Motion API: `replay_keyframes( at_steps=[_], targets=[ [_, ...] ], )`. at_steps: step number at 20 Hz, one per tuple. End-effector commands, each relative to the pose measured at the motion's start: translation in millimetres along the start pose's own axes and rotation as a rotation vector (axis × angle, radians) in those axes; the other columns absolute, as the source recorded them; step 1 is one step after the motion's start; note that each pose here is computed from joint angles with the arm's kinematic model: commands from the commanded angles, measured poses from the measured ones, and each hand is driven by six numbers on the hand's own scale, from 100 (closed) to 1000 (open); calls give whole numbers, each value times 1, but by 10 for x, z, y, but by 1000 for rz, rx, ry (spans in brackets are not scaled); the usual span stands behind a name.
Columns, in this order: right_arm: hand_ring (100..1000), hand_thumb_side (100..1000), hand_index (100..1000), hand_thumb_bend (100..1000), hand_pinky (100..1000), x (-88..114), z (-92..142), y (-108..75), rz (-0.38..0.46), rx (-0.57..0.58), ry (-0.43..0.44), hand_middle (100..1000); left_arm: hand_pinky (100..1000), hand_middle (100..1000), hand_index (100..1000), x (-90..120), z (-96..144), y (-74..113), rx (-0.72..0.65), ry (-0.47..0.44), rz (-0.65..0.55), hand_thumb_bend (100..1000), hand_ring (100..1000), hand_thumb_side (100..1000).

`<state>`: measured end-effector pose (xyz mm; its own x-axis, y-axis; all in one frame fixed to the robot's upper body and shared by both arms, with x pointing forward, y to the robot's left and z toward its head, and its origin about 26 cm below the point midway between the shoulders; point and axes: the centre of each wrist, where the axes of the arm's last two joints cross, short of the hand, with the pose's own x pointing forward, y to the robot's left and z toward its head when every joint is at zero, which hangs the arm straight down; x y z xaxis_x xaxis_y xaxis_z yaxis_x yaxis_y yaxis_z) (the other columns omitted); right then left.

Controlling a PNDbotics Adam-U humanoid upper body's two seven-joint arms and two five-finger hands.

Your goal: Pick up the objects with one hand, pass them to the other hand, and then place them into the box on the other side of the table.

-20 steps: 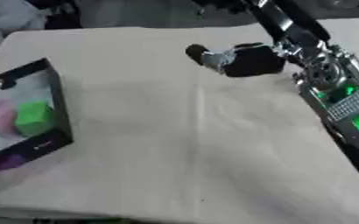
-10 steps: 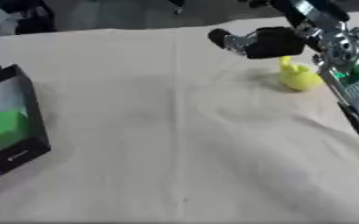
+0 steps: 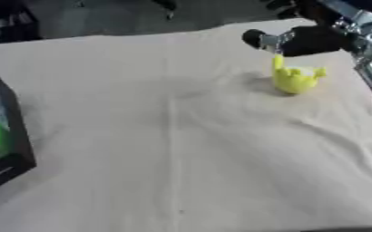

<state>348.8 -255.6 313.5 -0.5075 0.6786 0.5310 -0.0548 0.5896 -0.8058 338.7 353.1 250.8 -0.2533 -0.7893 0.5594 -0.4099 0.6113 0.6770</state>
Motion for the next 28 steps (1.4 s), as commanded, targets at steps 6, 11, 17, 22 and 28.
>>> replay_keyframes(
  at_steps=[6, 11, 17, 22, 28],
  targets=[
    [875, 438, 892, 504, 875, -208, 136, -476, 177, 26, 76, 819, 822, 683, 778, 121, 10, 34, 65, -36, 87, 654, 668, 493],
    [890, 420, 901, 566, 886, -364, 142, -584, 271, 90, 114, 841, 822, 682, 777, 119, 8, 28, 71, -33, 96, 654, 668, 491],
    [897, 322, 903, 634, 894, -502, 105, -648, 328, 183, 117, 847, 822, 682, 776, 123, 6, 18, 70, -31, 101, 653, 669, 489],
    [903, 266, 904, 610, 901, -651, 33, -670, 361, 273, 138, 853, 823, 682, 777, 134, -3, 19, 72, -29, 103, 652, 669, 487],
    [906, 259, 898, 587, 904, -813, -67, -682, 389, 331, 181, 857, 821, 679, 774, 137, -9, 12, 71, -22, 105, 651, 667, 481]
  ],
)
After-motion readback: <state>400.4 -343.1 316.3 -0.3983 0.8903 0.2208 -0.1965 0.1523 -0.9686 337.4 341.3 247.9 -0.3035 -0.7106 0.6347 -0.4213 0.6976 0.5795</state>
